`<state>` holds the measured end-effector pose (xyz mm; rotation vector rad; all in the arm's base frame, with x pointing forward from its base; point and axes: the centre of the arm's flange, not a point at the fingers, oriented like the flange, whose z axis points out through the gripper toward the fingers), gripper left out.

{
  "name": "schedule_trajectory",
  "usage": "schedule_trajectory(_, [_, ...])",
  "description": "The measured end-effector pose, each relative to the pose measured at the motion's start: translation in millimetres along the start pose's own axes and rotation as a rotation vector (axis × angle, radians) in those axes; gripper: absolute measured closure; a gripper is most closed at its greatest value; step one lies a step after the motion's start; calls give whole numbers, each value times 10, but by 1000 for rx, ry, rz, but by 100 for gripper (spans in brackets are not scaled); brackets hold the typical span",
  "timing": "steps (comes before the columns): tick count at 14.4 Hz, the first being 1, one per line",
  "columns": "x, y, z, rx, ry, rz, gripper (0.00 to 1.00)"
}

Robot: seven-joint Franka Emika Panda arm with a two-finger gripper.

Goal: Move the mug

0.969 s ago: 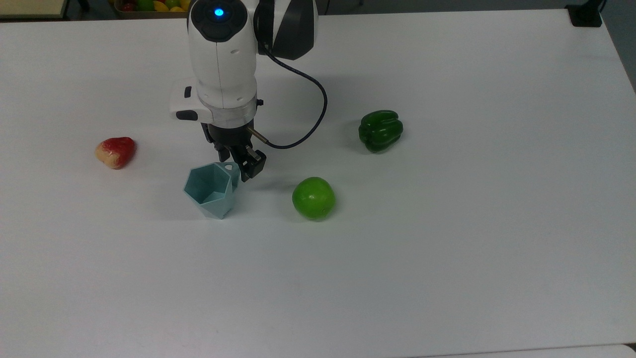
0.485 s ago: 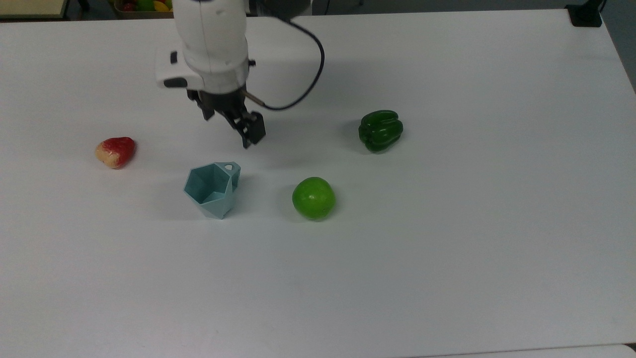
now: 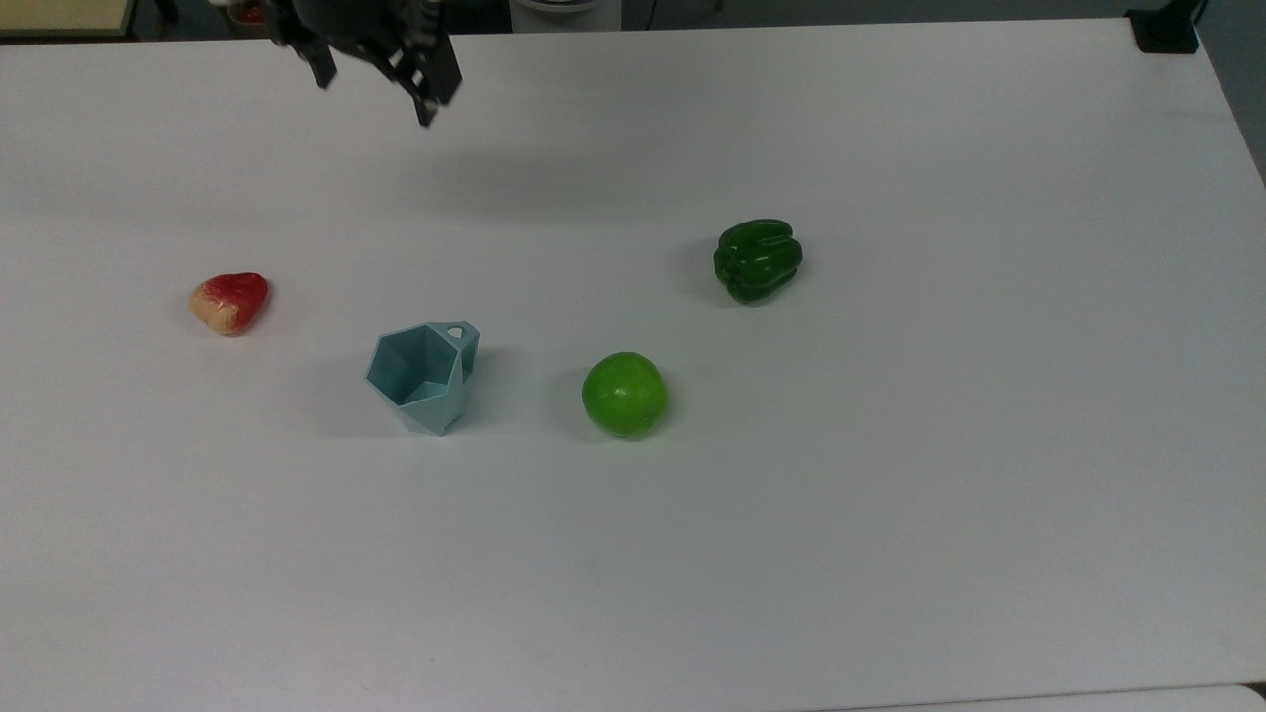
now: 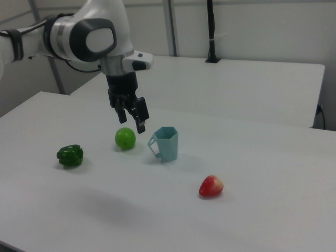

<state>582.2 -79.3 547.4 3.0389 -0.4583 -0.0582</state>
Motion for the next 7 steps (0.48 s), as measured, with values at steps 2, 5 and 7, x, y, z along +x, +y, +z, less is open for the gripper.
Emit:
schedule_trajectory(2, [-160, 223, -177, 22, 11, -23, 0])
schedule_trajectory(5, [-240, 376, -263, 30, 20, -25, 0])
schedule_trajectory(7, [-238, 384, -257, 30, 19, -25, 0])
